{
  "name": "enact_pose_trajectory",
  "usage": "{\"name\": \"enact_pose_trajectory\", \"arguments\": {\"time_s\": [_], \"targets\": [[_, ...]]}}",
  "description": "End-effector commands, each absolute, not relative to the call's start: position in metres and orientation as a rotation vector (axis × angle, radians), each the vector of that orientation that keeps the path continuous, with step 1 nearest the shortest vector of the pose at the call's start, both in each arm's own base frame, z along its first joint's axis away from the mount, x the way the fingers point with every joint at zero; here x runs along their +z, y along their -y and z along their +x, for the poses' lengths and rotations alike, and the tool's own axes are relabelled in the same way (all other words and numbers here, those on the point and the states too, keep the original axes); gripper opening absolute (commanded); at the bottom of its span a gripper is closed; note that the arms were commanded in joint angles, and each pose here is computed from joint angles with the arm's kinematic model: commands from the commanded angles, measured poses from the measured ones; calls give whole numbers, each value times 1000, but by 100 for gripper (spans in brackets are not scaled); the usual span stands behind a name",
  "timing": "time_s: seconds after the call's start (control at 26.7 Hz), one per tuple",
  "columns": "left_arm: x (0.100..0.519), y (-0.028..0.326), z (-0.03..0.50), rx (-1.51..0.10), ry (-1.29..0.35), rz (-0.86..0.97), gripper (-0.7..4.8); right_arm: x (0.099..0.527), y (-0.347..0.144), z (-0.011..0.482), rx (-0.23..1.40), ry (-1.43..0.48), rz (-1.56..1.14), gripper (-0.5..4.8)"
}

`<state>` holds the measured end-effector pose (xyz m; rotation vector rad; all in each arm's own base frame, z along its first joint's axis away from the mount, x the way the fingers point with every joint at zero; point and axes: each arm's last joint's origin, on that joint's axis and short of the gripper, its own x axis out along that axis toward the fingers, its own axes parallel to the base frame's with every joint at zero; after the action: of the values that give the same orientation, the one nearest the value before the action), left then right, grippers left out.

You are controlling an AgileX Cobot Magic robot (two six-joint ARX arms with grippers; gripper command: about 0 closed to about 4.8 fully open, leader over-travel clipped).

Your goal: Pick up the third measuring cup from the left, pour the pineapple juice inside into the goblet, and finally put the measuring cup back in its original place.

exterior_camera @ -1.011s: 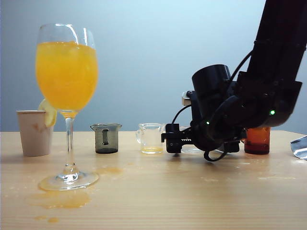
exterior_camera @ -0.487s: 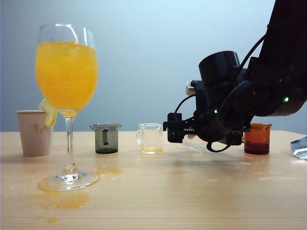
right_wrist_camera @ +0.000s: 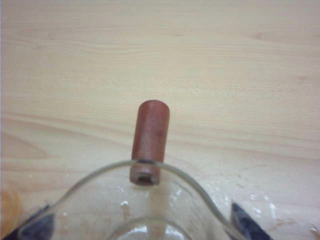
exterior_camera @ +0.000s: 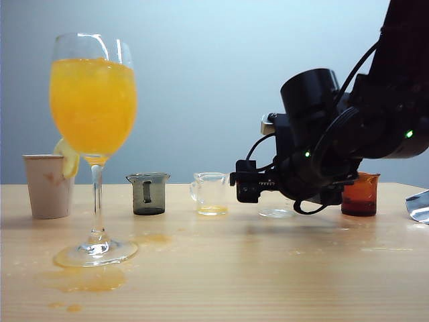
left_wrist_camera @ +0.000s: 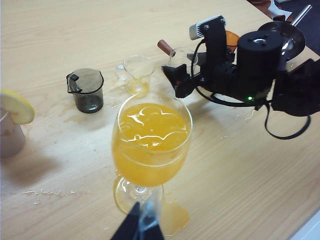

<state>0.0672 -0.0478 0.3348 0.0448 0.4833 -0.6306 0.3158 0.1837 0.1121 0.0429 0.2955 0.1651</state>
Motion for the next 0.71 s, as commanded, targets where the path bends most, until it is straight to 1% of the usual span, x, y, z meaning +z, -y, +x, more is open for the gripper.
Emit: {"name": "enact_pose_trajectory", "arguments": {"time_s": [0.04,0.15,0.26,0.49,0.52,0.56,0.6,0.64,0.67,0.71], "targets": [[337,48,67,-632,-470,41,-3,122,-178,306,169,-285,50,479],[337,48,67,-632,-470,41,-3,127,-174,297,187,-285,53,479],[337,48,67,-632,-470,41,-3,135,-171,286,251,-304,58,479],[337,48,67,-632,-470,41,-3,160,-171,260,317,-364,30,479],[337,48,67,-631,-470,42,-3,166,-171,255,325,-389,17,427],[337,48,67,-631,-470,42,-3,171,-171,249,334,-409,6,332],[337,48,67,-632,-470,41,-3,177,-171,243,349,-428,-3,205],[337,48,67,-631,-470,42,-3,185,-170,236,371,-443,-8,29],[337,48,67,-631,-470,42,-3,192,-168,231,396,-450,-11,-4],[337,48,67,-632,-470,41,-3,199,-167,225,422,-455,-9,8]]}}
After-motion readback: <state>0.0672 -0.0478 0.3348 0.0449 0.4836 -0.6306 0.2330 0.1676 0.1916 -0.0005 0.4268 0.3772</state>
